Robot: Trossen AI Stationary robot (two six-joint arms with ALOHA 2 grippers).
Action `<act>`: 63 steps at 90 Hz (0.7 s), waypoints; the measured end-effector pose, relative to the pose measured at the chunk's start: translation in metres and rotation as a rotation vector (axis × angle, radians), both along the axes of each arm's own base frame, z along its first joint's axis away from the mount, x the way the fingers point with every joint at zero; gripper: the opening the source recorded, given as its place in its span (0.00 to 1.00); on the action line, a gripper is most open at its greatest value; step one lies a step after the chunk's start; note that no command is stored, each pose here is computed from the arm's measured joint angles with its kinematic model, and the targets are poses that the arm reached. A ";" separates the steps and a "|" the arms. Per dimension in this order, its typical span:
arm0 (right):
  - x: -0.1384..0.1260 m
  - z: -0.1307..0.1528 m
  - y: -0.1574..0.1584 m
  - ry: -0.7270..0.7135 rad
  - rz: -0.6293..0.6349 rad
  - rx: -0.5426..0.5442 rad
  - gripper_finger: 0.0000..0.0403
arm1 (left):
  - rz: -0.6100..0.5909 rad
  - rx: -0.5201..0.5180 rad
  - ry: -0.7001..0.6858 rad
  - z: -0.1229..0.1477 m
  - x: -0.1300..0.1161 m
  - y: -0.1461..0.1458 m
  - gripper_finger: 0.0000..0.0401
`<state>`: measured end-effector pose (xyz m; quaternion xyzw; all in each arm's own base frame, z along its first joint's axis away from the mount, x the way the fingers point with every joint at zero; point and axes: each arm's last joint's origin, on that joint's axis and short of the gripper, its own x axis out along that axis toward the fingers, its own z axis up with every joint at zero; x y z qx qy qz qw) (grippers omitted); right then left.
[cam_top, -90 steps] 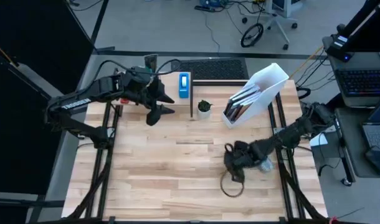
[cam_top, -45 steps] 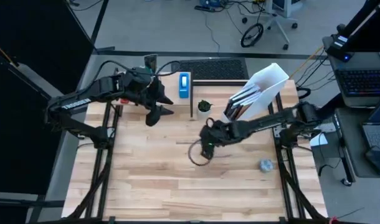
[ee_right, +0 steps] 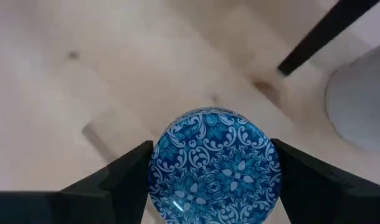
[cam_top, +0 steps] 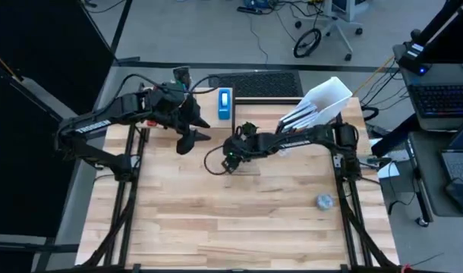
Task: Stock shelves
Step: Put the blue scented candle to the bottom right of the shelf
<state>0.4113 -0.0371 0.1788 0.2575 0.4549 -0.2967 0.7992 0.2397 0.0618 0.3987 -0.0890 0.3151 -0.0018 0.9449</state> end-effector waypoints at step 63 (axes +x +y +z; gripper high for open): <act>0.007 -0.020 -0.021 -0.039 -0.185 -0.029 0.73 | -0.020 0.026 -0.001 0.000 0.000 0.000 0.50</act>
